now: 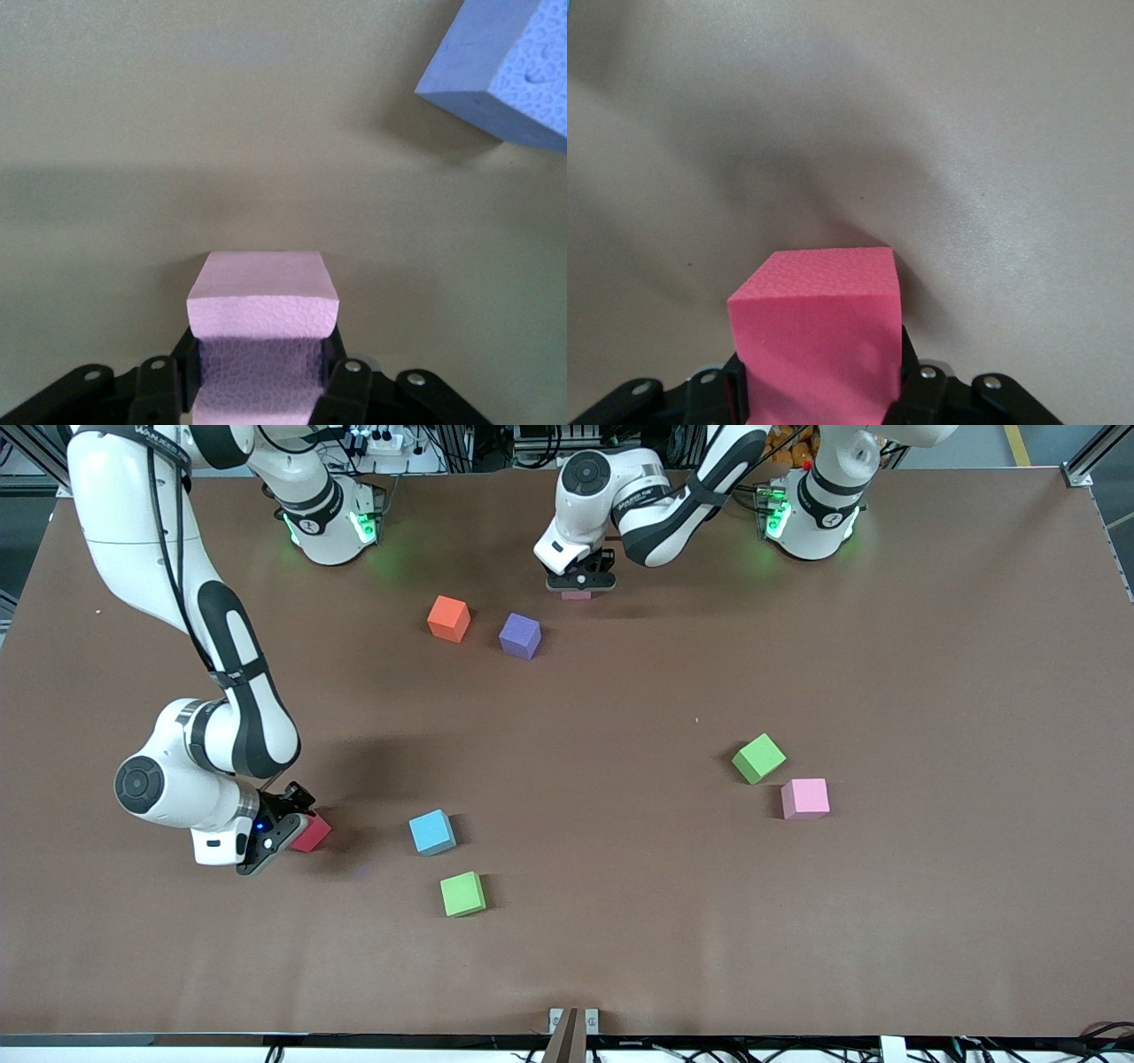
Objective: Arrange blocks into number 1
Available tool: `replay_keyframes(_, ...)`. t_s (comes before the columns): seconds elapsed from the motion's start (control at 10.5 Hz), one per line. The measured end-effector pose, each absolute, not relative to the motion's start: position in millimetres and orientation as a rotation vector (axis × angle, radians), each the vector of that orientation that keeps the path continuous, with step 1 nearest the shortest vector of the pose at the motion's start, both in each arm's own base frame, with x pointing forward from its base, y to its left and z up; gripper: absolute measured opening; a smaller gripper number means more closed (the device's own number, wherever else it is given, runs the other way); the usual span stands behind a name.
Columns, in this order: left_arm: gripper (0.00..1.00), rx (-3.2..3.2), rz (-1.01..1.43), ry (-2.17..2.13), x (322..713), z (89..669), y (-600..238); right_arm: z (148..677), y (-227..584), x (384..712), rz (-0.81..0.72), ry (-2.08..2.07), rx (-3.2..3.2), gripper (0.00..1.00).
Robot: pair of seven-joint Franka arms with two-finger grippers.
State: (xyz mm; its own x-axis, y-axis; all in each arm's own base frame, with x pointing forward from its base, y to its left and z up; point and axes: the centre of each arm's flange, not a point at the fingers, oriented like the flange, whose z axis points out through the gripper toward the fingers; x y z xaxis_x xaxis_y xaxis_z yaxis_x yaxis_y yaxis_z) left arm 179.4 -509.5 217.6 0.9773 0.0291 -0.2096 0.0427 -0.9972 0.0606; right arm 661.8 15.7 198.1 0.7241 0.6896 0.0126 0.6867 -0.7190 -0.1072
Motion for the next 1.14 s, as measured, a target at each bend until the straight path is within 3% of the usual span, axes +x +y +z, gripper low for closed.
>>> replay_keyframes(0.38, 1.0, 3.042, -0.314, 0.085, 191, 218, -514, 200, 65, 654, 0.135, -0.933, -2.868, 0.59)
replay_keyframes(0.95, 1.0, 2.942, -0.031, 0.045, 261, 289, -530, 215, 139, 641, 0.238, -0.667, -2.94, 0.59)
replay_keyframes(1.14, 1.0, 2.946, 0.02, -0.034, 265, 288, -533, 237, 170, 643, 0.264, -0.576, -2.976, 0.59)
